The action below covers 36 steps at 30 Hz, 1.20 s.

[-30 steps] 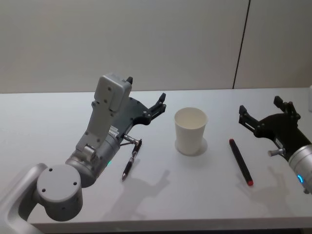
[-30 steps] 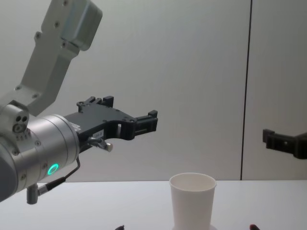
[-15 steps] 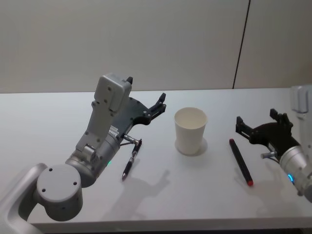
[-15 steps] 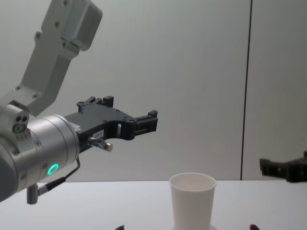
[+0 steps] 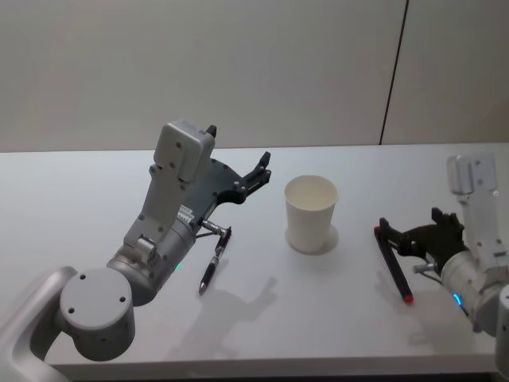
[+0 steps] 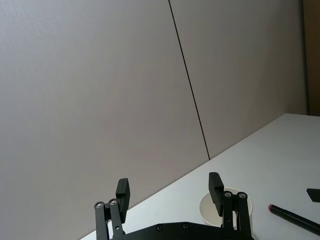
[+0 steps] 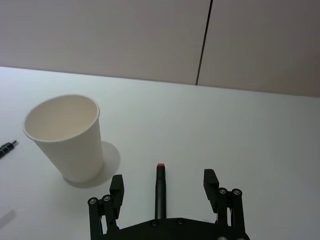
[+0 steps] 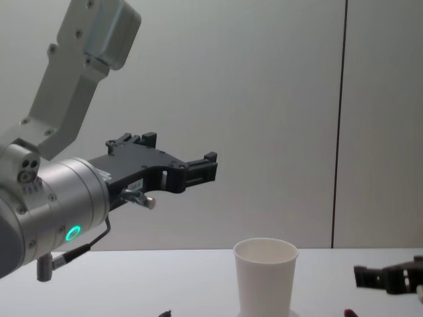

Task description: Place the pen into the pen holder.

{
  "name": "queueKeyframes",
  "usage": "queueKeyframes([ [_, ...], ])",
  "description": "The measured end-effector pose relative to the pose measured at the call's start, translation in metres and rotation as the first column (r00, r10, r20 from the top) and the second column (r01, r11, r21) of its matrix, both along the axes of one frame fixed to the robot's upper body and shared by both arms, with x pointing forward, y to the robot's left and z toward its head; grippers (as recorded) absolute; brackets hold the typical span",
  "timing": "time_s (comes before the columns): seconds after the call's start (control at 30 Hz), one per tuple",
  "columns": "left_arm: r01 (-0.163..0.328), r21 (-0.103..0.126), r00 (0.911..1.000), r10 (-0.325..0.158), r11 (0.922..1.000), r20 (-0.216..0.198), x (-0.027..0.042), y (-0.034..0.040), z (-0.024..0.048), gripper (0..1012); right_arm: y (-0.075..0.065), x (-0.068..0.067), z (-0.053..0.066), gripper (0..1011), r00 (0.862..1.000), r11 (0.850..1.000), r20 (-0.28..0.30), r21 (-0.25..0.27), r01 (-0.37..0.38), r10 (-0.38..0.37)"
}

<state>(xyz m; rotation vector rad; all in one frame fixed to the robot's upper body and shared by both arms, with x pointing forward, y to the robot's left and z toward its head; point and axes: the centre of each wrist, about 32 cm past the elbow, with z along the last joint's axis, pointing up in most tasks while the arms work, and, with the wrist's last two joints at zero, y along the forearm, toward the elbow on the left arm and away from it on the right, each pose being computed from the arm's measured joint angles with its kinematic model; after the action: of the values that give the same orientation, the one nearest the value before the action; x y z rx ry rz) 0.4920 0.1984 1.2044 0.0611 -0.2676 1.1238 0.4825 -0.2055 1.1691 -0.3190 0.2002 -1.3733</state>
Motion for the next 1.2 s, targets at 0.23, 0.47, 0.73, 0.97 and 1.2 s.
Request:
queueKeyframes([
  [0.23,0.0,0.0,1.0,0.0,1.0,0.0,0.0,0.0,0.0,1004,0.004,0.005,-0.009,1002,0.999,1.0,-0.053,0.003,0.012,-0.012],
  [0.47,0.0,0.0,1.0,0.0,1.0,0.0,0.0,0.0,0.0,1004,0.009,0.011,-0.016,1002,0.996,1.0,-0.092,0.012,0.019,-0.018],
  [0.73,0.0,0.0,1.0,0.0,1.0,0.0,0.0,0.0,0.0,1004,0.014,0.018,-0.023,1002,0.991,1.0,-0.13,0.012,0.025,-0.023],
  [0.97,0.0,0.0,1.0,0.0,1.0,0.0,0.0,0.0,0.0,1004,0.018,0.022,-0.027,1002,0.988,1.0,-0.154,0.003,0.029,-0.028],
  [1.2,0.0,0.0,1.0,0.0,1.0,0.0,0.0,0.0,0.0,1004,0.019,0.025,-0.031,1002,0.984,0.999,-0.177,-0.005,0.033,-0.034],
])
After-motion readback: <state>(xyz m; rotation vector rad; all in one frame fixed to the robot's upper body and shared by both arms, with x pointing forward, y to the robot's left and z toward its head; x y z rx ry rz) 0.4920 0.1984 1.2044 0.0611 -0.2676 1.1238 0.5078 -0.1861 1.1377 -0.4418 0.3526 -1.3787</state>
